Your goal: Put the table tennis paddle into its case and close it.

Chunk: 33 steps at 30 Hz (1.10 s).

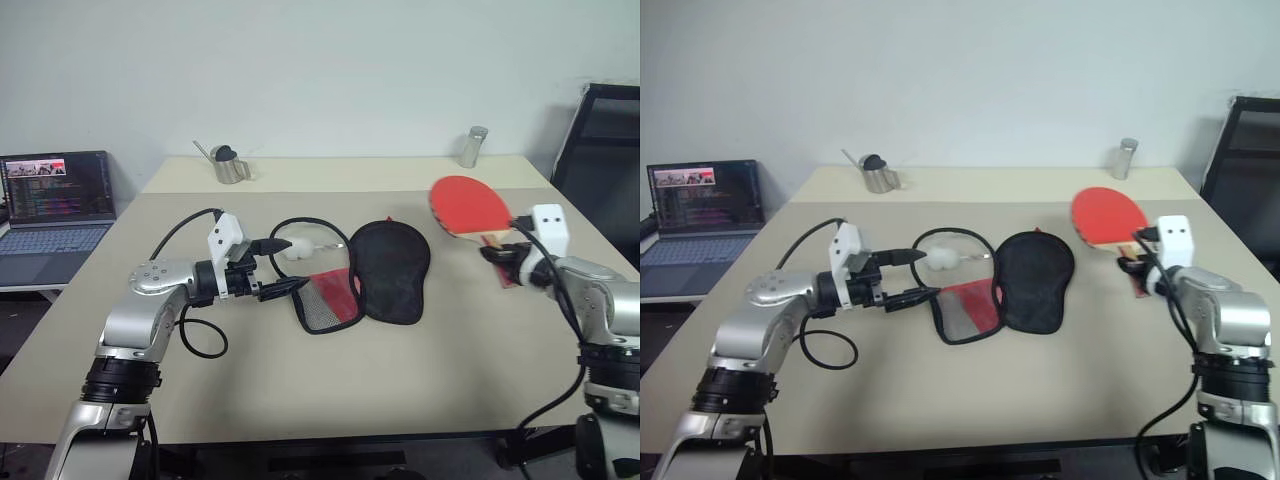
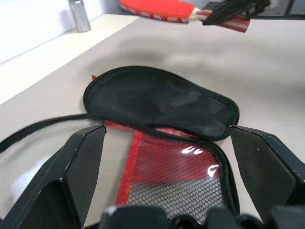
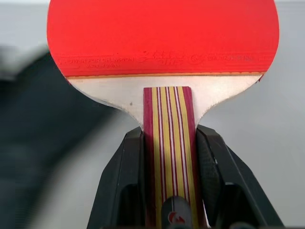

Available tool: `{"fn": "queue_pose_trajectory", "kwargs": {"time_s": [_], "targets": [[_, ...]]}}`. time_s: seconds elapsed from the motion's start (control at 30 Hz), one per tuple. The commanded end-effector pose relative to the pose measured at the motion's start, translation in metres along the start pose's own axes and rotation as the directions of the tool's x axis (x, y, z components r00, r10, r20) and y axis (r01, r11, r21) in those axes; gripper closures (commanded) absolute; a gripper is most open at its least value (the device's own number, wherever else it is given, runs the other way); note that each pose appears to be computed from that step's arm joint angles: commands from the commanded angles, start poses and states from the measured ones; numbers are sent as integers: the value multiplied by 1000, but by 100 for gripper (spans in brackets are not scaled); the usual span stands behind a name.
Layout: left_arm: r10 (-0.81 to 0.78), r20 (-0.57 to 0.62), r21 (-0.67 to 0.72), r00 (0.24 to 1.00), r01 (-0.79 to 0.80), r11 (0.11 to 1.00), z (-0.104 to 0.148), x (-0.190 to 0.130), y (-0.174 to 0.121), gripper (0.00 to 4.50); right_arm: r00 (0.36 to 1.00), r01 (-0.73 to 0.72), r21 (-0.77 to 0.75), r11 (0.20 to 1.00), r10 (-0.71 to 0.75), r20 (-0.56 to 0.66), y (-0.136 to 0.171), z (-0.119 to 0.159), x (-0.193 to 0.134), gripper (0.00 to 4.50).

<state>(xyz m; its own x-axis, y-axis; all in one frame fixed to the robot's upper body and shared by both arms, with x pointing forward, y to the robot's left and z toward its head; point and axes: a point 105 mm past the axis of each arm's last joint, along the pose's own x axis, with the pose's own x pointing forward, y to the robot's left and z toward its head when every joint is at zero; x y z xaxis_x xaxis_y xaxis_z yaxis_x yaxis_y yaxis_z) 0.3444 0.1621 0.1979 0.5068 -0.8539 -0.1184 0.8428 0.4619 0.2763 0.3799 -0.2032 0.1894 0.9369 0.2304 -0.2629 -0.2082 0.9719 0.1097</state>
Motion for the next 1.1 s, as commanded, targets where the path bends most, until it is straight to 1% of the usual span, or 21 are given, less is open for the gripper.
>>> {"fn": "queue_pose_trajectory", "kwargs": {"time_s": [0.03,0.1,0.17,0.37,0.53,0.63,0.83,1.0,1.1], "targets": [[19,34,58,999,-21,998,14,-6,4,0,998,-20,39,999,18,56,34,16,-4,342],[14,37,58,999,-16,998,15,-5,4,0,998,-41,73,996,39,40,54,10,3,342],[6,37,60,999,-9,998,16,-5,4,0,999,-38,96,995,36,25,68,5,12,342],[8,36,67,999,-11,998,18,-5,5,0,1000,-20,99,995,22,-15,90,-15,25,342],[9,36,69,999,-11,998,18,-5,5,0,999,21,100,995,-15,-52,92,-34,38,342],[7,35,70,999,-9,998,18,-5,5,0,998,37,82,996,-33,-59,92,-40,46,342],[5,37,75,999,-7,997,20,-4,5,0,994,96,54,994,-92,-63,83,-48,57,342],[4,39,79,999,-7,997,21,-3,5,0,994,76,44,996,-72,-87,89,-54,59,342],[4,40,79,999,-7,997,20,-2,5,0,995,61,45,997,-57,-80,94,-52,58,342]]}}
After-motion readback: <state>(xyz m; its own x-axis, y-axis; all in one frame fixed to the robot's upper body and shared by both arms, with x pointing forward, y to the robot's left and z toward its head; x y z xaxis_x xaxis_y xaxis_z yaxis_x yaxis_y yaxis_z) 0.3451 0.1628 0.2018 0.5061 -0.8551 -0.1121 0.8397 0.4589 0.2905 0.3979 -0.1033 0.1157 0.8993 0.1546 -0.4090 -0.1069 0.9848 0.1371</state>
